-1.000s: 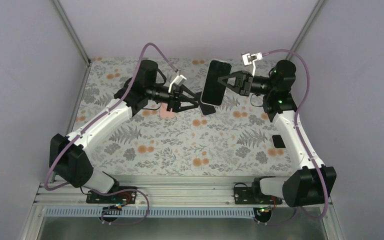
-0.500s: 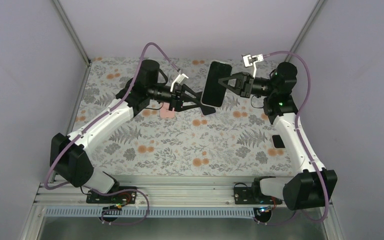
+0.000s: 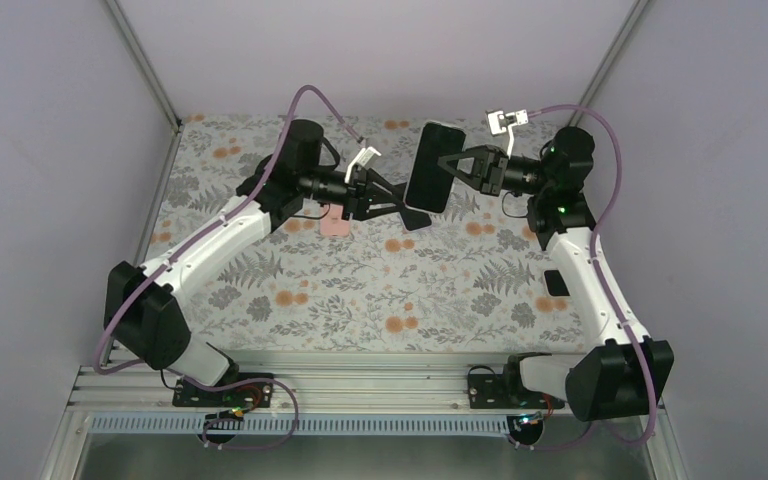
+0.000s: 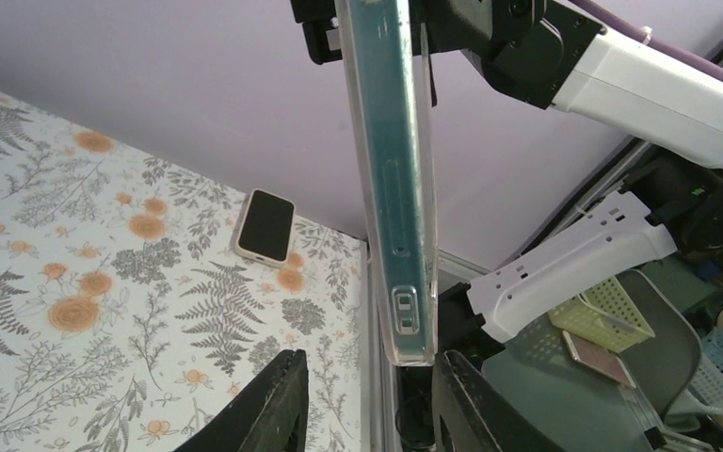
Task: Take the phone out of the phone case
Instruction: Remove the phone case from the phone.
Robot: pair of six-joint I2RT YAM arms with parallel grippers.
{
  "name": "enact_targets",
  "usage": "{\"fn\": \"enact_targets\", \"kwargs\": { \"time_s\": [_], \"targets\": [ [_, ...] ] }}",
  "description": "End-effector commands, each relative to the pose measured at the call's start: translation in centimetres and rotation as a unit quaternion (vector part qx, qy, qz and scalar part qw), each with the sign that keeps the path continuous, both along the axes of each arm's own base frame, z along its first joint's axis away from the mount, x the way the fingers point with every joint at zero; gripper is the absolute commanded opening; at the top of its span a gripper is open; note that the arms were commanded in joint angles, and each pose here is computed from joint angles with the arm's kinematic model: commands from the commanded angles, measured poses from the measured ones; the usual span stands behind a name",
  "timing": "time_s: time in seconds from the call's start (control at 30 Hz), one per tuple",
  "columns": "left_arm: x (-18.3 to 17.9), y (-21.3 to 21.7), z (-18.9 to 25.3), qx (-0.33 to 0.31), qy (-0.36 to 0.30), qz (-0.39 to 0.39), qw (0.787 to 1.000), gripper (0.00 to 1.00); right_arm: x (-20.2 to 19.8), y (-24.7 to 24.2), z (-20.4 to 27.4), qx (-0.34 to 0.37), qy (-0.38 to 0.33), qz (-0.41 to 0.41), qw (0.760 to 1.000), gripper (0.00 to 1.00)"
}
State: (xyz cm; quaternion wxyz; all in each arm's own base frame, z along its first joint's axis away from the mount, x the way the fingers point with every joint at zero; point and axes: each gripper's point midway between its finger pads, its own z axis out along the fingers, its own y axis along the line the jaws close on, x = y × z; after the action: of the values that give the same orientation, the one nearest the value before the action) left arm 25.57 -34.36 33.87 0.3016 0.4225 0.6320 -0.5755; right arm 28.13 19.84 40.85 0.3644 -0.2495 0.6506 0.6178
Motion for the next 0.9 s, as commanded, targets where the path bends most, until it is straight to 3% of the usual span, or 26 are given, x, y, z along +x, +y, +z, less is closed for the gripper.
{"fn": "enact_targets", "kwargs": {
  "time_s": [0.0, 0.87],
  "targets": [
    [1.6, -0.3, -0.1, 0.012, -0.014, 0.033, 0.999, 0.32, -1.1, -0.2, 1.6, 0.007, -0.033, 0.002, 0.999, 0.04],
    [5.8, -0.5, -4.9, 0.086, 0.005, 0.125, 0.988, 0.20, -3.2, 0.1, 3.0, 0.034, -0.022, 0.042, 0.998, 0.04]
  ]
}}
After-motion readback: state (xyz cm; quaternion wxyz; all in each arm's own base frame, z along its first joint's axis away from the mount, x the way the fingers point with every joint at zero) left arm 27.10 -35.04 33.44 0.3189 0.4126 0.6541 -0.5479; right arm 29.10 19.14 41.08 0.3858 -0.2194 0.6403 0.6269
